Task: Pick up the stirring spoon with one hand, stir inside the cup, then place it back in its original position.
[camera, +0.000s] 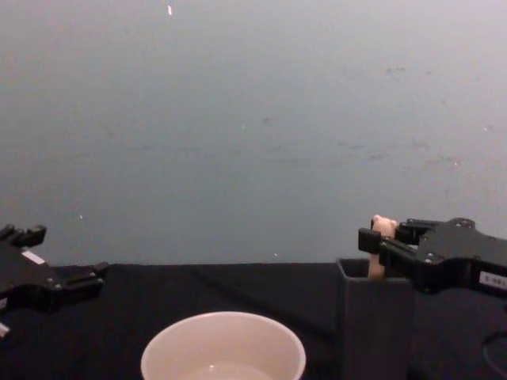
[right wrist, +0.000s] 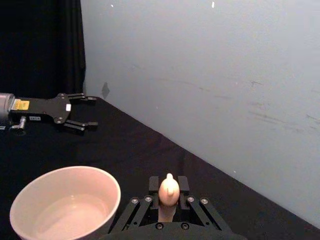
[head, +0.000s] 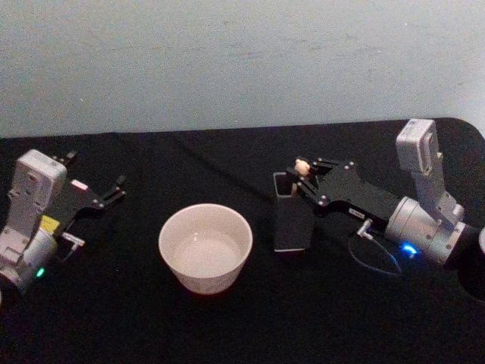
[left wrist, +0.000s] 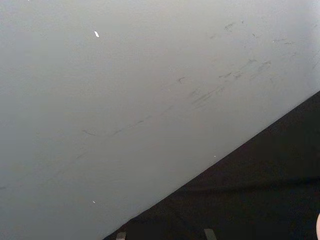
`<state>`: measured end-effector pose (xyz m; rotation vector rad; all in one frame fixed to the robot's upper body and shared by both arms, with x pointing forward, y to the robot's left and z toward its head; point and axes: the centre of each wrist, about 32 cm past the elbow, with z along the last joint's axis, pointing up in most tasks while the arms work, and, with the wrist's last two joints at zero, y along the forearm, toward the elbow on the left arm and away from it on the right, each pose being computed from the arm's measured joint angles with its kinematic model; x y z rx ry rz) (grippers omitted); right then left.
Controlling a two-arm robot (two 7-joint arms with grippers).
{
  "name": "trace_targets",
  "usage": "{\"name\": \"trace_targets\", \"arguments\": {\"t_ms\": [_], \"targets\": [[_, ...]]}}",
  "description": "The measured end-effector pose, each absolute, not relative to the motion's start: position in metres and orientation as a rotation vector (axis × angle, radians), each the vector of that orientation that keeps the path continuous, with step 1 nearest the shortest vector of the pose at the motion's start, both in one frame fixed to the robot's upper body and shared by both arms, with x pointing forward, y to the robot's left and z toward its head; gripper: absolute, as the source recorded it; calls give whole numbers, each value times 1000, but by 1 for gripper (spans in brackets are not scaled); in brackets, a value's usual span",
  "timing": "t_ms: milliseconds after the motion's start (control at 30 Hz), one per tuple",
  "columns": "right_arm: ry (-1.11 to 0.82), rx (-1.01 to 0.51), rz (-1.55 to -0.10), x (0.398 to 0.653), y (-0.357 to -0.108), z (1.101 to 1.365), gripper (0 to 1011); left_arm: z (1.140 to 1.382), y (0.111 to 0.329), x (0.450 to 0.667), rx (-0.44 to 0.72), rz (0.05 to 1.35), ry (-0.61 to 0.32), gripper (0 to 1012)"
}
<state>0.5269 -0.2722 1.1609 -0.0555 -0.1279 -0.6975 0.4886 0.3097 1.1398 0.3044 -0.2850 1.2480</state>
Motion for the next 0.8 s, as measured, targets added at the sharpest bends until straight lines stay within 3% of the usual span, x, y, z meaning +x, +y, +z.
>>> {"name": "trace_targets", "arguments": {"t_ms": [500,800], "targets": [[-127,-55,-698,527,-272,1161,227,1140,310,489,304,1248,-285,1001],[-127,-55,-697,527,-273,1161,491,1140,310,489,304,1248,-285,1001]]}}
